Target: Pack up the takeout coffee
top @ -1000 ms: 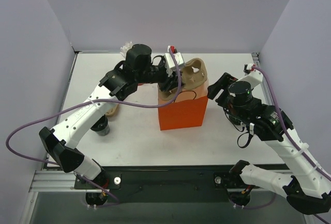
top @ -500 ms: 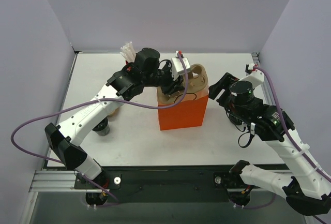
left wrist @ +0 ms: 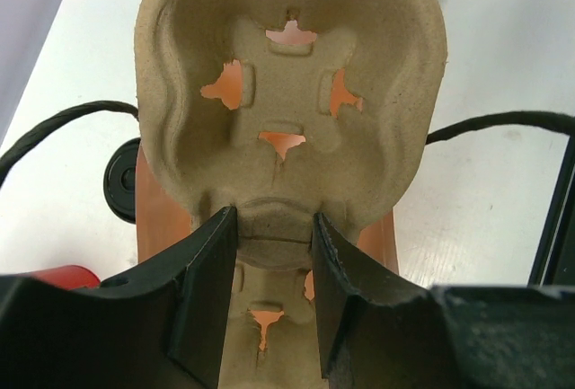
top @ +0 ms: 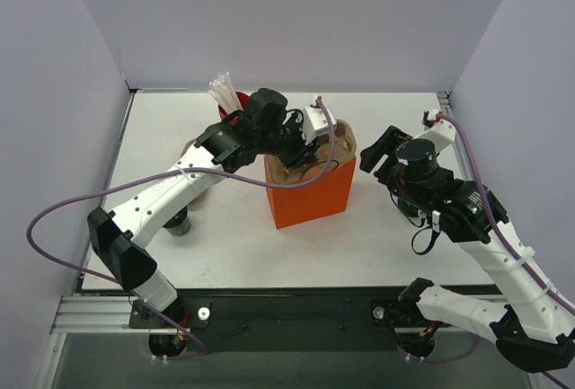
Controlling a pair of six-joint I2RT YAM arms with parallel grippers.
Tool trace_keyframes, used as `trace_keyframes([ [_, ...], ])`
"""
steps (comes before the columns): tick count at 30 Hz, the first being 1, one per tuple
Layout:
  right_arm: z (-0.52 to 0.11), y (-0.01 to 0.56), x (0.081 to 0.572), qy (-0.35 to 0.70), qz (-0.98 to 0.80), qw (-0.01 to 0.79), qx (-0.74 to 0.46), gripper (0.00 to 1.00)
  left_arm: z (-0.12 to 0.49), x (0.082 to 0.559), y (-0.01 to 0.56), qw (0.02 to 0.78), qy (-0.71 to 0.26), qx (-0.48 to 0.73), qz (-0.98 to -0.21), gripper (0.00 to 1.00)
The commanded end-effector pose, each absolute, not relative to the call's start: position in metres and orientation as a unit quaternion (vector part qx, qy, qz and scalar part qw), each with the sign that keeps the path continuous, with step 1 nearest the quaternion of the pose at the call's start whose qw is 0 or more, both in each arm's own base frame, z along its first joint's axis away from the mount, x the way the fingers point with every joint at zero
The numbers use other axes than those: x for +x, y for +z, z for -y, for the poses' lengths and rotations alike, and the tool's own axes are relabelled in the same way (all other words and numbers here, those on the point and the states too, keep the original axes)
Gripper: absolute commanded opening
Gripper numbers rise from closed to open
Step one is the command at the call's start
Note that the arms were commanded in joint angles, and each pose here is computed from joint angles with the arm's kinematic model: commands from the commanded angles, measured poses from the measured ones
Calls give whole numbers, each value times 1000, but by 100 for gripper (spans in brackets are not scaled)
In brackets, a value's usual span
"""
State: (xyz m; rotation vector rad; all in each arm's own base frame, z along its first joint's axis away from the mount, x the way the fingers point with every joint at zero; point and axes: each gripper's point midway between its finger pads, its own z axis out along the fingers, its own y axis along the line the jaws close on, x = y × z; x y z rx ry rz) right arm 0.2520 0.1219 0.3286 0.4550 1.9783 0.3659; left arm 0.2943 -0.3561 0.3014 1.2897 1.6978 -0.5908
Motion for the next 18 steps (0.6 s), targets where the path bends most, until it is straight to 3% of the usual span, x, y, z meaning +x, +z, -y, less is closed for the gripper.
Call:
trace_keyframes([
  [1, -113, 330, 257, 131, -819, 521, 201, 63, 355, 303, 312, 465, -218, 519, -683, 34],
  [12, -109, 338, 293, 71, -834, 523, 159, 62, 354, 311, 309, 469, -197, 501, -700, 34],
  [18, -109, 336, 311, 87, -842, 507, 164, 56, 352, 308, 314, 463, -190, 487, -716, 33],
])
